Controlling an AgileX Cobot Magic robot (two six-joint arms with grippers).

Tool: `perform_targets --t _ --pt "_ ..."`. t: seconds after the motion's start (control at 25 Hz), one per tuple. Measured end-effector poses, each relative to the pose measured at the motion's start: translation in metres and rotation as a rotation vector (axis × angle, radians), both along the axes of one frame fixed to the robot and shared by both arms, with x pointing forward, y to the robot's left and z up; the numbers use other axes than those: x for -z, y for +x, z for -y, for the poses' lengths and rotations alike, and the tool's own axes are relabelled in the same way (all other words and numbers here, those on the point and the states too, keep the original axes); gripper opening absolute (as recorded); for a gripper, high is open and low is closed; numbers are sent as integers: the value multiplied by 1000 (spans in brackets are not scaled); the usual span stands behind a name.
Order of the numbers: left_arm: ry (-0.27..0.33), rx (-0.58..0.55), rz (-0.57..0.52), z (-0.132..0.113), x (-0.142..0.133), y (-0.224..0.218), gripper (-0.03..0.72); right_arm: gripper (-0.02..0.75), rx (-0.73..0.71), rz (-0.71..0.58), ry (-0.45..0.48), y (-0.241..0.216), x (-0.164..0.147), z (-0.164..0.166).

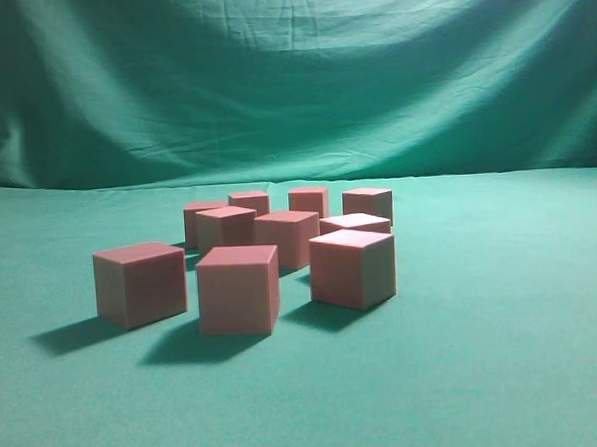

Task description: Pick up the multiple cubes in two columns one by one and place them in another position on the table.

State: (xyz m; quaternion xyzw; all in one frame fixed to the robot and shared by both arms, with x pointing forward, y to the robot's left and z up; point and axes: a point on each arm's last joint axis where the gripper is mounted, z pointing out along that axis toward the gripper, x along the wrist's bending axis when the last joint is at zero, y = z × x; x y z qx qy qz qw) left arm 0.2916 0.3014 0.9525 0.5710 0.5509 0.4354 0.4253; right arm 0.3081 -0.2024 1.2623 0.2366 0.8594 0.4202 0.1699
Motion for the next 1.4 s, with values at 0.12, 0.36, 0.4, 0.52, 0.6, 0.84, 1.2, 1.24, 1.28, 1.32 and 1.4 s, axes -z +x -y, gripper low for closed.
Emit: perform_targets --t 0.12,0.36,0.4,0.52,0.6,0.84,1.2,1.24,1.28,1.32,1.4 --pt "0 0 0 0 0 0 0 0 72 -11 41 0 24 12" --pt "0 0 0 0 0 0 0 0 305 54 208 3 79 39" --pt "0 0 0 0 0 0 0 0 350 73 229 4 91 43" --pt "0 0 0 0 0 0 0 0 470 150 283 1 127 57" --pt "0 0 0 0 0 0 0 0 539 200 306 -1 153 64" --pt "0 0 0 0 0 0 0 0 670 334 370 -8 226 78" --pt "0 0 0 0 0 0 0 0 799 410 379 -14 297 88" --pt "0 0 0 0 0 0 0 0 813 400 369 -14 298 88" --pt "0 0 0 0 0 0 0 0 828 389 359 -14 300 89" --pt "0 0 0 0 0 0 0 0 843 374 347 -14 302 90" --pt "0 0 0 0 0 0 0 0 869 328 315 -15 307 91"
